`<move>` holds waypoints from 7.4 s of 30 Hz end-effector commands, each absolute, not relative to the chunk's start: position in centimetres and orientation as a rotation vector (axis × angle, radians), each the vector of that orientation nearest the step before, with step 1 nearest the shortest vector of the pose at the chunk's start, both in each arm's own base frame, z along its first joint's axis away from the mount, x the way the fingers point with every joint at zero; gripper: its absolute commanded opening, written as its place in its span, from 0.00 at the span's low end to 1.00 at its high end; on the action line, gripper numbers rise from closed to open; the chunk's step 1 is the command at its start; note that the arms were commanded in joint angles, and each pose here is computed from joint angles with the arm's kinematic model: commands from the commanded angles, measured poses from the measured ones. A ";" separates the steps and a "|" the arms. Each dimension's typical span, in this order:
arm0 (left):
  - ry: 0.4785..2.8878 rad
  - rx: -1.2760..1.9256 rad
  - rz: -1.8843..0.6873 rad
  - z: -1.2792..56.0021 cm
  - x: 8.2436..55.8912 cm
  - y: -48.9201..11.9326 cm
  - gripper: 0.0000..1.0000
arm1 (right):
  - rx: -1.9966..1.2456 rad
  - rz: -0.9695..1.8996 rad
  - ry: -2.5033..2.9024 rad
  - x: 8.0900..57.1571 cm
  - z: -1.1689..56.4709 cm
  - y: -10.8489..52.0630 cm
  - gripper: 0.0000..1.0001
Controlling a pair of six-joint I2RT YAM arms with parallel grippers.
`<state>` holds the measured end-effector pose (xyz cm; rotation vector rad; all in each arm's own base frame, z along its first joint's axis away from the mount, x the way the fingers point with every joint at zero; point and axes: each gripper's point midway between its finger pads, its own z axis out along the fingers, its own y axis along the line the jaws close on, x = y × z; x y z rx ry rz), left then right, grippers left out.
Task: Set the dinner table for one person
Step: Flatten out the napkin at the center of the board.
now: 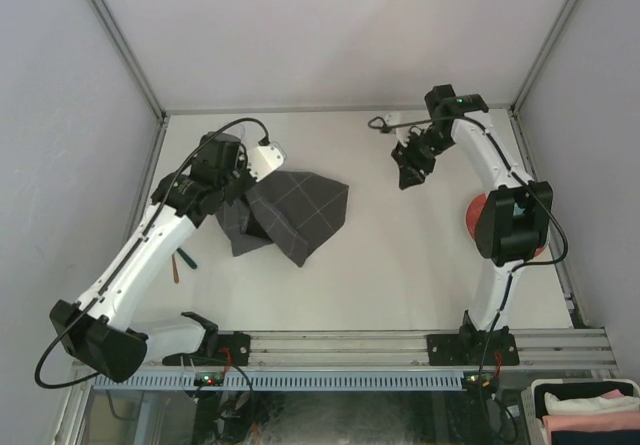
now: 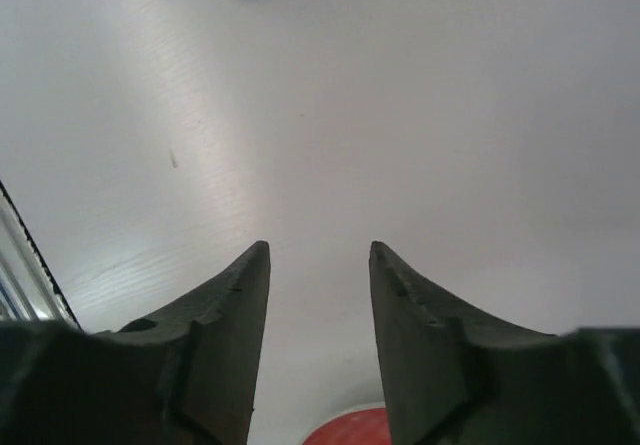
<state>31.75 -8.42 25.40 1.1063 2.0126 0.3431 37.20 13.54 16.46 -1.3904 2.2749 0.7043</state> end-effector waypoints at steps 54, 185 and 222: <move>2.079 0.638 0.705 29.8 22.8 4.9 1.00 | -2.026 1.019 2.062 25.5 3.3 39.0 0.80; 2.211 0.986 -0.406 7.6 27.6 -29.5 0.90 | -1.180 0.556 2.111 41.0 19.2 26.5 0.00; 1.701 0.993 0.395 30.0 28.1 -8.2 0.00 | -0.798 0.276 1.899 38.1 33.4 8.6 0.00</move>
